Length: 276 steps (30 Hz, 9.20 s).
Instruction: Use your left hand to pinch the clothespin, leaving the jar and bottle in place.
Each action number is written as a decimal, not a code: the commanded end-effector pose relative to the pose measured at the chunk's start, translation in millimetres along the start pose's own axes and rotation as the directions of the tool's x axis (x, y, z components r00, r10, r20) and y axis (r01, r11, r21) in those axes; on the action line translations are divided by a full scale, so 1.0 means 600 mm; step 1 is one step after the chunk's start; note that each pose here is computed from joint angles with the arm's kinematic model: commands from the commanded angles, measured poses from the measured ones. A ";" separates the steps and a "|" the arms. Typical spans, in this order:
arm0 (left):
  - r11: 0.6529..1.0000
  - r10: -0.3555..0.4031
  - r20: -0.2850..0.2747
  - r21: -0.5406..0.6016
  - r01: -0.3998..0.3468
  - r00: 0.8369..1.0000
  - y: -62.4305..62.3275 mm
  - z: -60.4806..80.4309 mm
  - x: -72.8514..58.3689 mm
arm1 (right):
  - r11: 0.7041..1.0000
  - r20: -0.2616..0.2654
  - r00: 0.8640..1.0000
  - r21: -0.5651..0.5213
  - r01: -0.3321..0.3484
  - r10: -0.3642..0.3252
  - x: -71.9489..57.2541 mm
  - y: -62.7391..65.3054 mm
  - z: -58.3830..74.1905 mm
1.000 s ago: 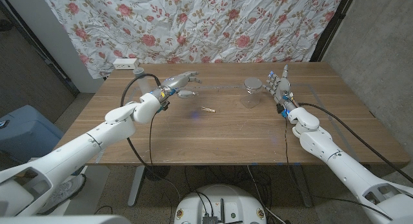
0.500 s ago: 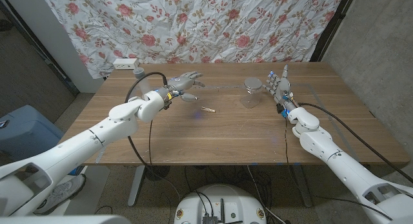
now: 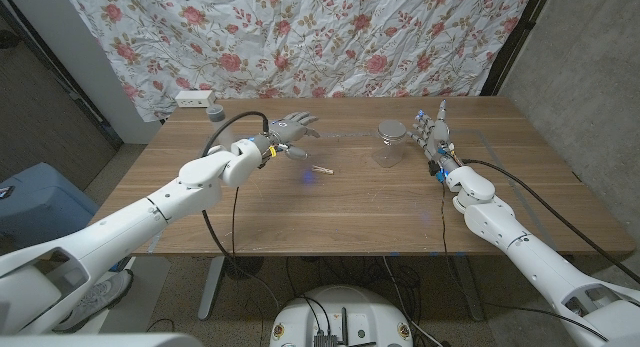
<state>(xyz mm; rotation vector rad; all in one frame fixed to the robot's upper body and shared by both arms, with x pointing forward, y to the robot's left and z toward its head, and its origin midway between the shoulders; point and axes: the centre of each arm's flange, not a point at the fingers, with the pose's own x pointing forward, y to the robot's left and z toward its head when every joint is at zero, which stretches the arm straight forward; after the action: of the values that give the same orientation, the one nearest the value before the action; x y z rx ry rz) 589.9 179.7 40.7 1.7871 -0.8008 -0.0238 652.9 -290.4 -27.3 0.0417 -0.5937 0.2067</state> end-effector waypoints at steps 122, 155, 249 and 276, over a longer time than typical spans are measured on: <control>0.992 -0.067 -0.106 0.102 0.078 0.992 -0.089 0.076 0.040 | 1.000 0.000 1.000 0.000 0.000 0.000 0.000 0.000 0.000; 0.991 -0.067 -0.111 0.105 0.079 0.991 -0.094 0.072 0.048 | 1.000 -0.001 1.000 0.000 -0.003 0.003 0.000 0.000 0.000; 0.997 0.066 -0.126 0.058 -0.059 0.990 -0.049 0.052 0.027 | 1.000 -0.001 1.000 0.000 -0.003 0.003 0.000 0.000 0.000; 0.986 0.114 -0.134 -0.105 -0.129 0.984 -0.052 0.024 0.010 | 1.000 -0.001 1.000 0.000 -0.003 0.003 0.000 0.000 0.000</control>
<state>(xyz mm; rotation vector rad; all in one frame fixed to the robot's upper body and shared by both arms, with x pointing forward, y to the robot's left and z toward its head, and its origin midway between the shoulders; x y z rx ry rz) 602.7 161.6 11.8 1.6733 -0.7921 0.1284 652.7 -290.5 -27.3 0.0410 -0.5936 0.2095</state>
